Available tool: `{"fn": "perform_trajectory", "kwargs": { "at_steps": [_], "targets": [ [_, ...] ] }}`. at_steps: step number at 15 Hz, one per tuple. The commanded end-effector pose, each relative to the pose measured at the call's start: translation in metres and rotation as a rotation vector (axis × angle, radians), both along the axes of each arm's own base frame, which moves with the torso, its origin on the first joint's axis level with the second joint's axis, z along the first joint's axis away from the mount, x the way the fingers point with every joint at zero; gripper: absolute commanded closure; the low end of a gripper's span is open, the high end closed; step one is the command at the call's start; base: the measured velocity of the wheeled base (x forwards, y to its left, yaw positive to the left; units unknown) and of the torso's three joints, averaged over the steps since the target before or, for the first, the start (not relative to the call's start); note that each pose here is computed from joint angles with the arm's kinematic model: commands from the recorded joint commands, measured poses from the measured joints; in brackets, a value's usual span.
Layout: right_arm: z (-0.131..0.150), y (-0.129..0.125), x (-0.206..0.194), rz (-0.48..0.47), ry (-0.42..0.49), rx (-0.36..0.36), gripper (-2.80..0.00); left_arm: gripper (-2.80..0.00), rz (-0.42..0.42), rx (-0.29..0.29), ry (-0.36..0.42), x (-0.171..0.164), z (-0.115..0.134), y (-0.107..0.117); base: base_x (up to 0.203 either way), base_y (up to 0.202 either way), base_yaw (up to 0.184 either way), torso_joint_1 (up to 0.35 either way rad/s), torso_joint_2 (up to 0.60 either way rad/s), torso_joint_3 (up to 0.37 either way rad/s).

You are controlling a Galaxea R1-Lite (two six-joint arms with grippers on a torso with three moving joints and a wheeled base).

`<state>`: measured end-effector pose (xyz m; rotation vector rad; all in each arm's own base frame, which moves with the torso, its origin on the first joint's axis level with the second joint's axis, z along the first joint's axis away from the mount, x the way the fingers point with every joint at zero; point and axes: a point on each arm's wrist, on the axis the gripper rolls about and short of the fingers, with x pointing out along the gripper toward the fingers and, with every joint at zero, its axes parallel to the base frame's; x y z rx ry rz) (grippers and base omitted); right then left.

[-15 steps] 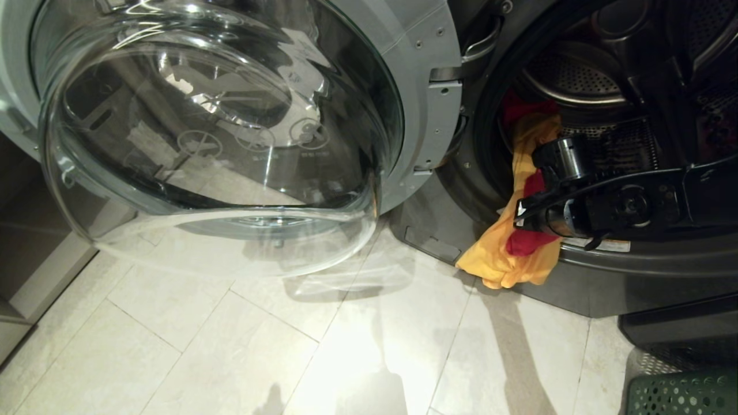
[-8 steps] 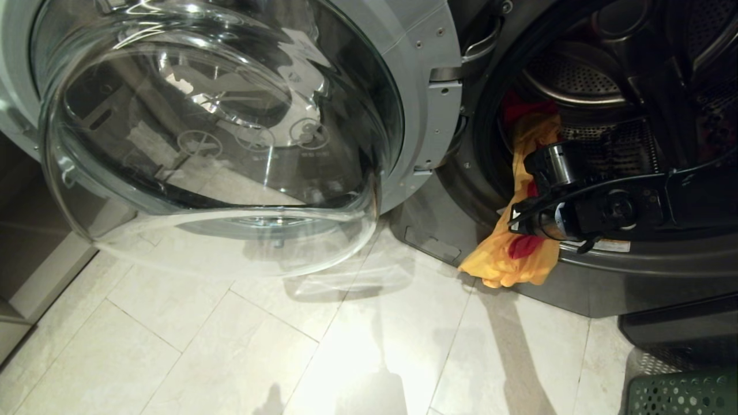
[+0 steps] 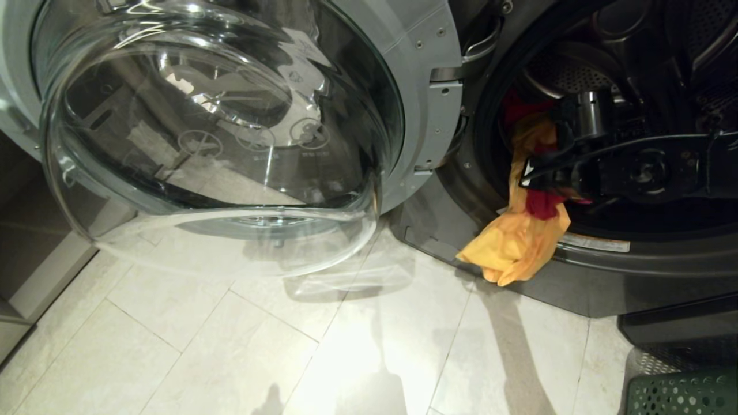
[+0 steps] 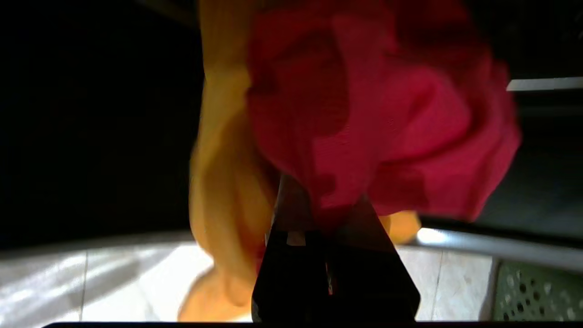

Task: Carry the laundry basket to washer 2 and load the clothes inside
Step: Place the clothes into the washing machine

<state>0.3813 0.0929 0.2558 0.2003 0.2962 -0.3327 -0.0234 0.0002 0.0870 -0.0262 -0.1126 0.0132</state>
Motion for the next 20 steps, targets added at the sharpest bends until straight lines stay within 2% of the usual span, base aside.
{"fn": "perform_trajectory", "kwargs": {
  "at_steps": [1, 6, 10, 12, 13, 15, 18, 20],
  "targets": [
    [0.024, -0.002, -0.004, -0.022, -0.088, -0.01, 0.0, 0.0, 0.002, -0.001, 0.039, 0.003, -0.011, 0.0, 0.0, 0.0, 0.0, 0.0, 0.0, 0.0],
    [0.029, -0.008, 0.007, -0.075, -0.207, -0.098, 0.0, 0.0, 0.002, -0.001, 0.039, 0.003, -0.011, 0.0, 0.0, 0.0, 0.0, 0.0, 0.0, 0.0],
    [0.015, -0.008, 0.01, -0.066, -0.157, -0.134, 0.0, 0.0, 0.002, -0.001, 0.039, 0.003, -0.011, 0.0, 0.0, 0.0, 0.0, 0.0, 0.0, 0.0],
    [0.026, -0.007, 0.019, -0.099, -0.234, -0.128, 0.0, 0.0, 0.002, -0.001, 0.039, 0.003, -0.011, 0.0, 0.0, 0.0, 0.0, 0.0, 0.0, 0.0],
    [0.037, -0.007, 0.028, -0.122, -0.299, -0.151, 0.0, 0.0, 0.002, -0.001, 0.039, 0.003, -0.011, 0.0, 0.0, 0.0, 0.0, 0.0, 0.0, 0.0],
    [0.04, -0.01, 0.05, -0.159, -0.393, -0.25, 0.0, 0.0, 0.002, -0.001, 0.039, 0.003, -0.011, 0.0, 0.0, 0.0, 0.0, 0.0, 0.0, 0.0],
    [0.041, -0.028, 0.077, -0.217, -0.528, -0.386, 0.0, 0.0, 0.002, -0.001, 0.039, 0.003, -0.011, 0.0, 0.0, 0.0, 0.0, 0.0, 0.0, 0.0],
    [0.035, -0.045, 0.087, -0.177, -0.556, -0.441, 0.0, 0.0, 0.002, -0.001, 0.039, 0.003, -0.011, 0.0, 0.0, 0.0, 0.0, 0.0, 0.0, 0.0]
  ]
}}
